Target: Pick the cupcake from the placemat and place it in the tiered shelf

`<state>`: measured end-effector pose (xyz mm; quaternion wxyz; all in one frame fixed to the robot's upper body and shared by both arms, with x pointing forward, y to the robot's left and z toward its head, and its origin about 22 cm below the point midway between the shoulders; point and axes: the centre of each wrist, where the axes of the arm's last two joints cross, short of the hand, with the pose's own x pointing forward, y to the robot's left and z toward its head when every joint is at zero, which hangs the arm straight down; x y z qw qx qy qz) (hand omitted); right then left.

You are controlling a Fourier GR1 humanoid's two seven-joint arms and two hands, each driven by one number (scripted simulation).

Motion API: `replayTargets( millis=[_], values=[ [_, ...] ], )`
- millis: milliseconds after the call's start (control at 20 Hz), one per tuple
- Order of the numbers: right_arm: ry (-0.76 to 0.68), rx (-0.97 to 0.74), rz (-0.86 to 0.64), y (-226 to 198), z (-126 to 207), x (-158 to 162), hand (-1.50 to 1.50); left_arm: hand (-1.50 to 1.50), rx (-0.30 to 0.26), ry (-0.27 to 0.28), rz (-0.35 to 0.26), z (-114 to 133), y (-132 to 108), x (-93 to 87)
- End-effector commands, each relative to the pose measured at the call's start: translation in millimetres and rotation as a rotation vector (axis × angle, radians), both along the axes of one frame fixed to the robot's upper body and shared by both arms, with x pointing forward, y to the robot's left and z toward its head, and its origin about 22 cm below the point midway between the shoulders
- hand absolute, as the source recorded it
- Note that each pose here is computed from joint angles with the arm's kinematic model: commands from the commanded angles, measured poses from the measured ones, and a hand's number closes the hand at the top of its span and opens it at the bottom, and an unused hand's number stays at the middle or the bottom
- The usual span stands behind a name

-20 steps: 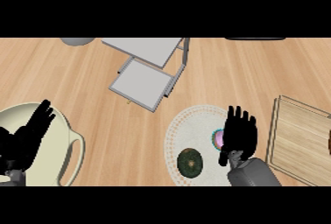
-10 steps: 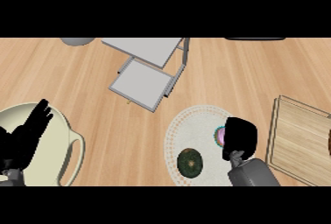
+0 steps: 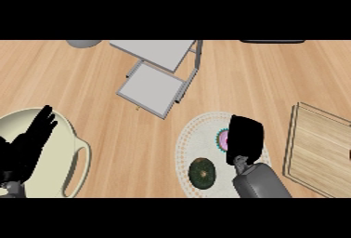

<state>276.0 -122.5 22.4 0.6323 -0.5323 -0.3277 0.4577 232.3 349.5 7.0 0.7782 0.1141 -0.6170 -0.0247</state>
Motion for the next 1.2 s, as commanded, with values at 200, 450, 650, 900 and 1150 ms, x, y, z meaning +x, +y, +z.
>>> replayTargets(
  millis=[200, 450, 650, 900, 1150],
  values=[
    [-0.197, 0.15, 0.138, 93, 59, 10, 1.5, 0.0, 0.004, -0.04, -0.124, 15, -28, 30.8],
    [-0.304, 0.215, 0.11, 122, 103, 19, 1.5, 0.0, 0.0, -0.018, -0.145, -1, -38, 27.6],
    [-0.365, 0.313, 0.079, 135, 118, 15, 1.5, 0.0, 0.013, -0.013, -0.118, 8, -28, 34.7],
    [-0.479, 0.523, 0.078, 142, 174, 14, 1.5, 0.0, 0.008, -0.001, -0.117, 1, -31, 33.3],
    [-0.585, 0.568, 0.088, 158, 205, 2, 1.5, 0.0, 0.001, 0.002, -0.097, -6, -35, 29.7]
  ],
)
